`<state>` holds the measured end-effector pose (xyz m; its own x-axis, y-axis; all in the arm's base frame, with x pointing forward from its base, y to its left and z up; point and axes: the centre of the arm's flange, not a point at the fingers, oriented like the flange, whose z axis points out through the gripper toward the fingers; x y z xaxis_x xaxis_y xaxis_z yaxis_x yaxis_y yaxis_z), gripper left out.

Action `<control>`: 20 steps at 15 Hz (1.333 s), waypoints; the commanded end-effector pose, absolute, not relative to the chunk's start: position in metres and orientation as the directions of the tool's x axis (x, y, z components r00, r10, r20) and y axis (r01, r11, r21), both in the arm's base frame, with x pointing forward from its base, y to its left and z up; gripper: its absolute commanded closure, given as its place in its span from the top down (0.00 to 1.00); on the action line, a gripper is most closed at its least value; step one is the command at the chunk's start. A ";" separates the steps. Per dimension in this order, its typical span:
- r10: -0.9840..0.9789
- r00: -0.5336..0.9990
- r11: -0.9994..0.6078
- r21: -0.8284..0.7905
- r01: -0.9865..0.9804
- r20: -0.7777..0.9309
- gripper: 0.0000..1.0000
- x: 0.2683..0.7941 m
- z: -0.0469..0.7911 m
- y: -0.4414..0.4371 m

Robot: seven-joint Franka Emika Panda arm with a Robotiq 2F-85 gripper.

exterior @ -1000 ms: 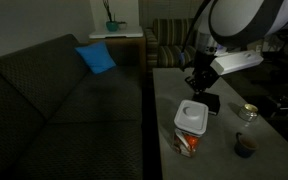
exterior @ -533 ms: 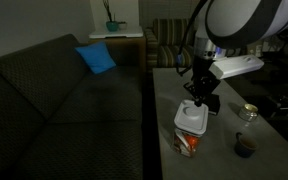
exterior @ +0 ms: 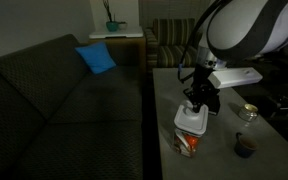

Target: Press the object on the lid of the bowl

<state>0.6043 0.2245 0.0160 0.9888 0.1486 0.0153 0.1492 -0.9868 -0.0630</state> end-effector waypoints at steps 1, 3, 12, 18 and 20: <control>0.115 0.992 -0.985 -0.121 0.121 0.055 0.00 0.603 0.012 0.222; 0.103 0.992 -0.985 -0.133 0.113 0.079 0.00 0.602 0.016 0.223; 0.092 0.988 -0.985 -0.137 0.109 0.123 0.00 0.600 0.017 0.226; 0.070 0.992 -0.992 -0.101 0.081 0.104 0.00 0.601 -0.008 0.212; 0.061 0.993 -0.992 -0.104 0.071 0.101 0.00 0.601 -0.009 0.210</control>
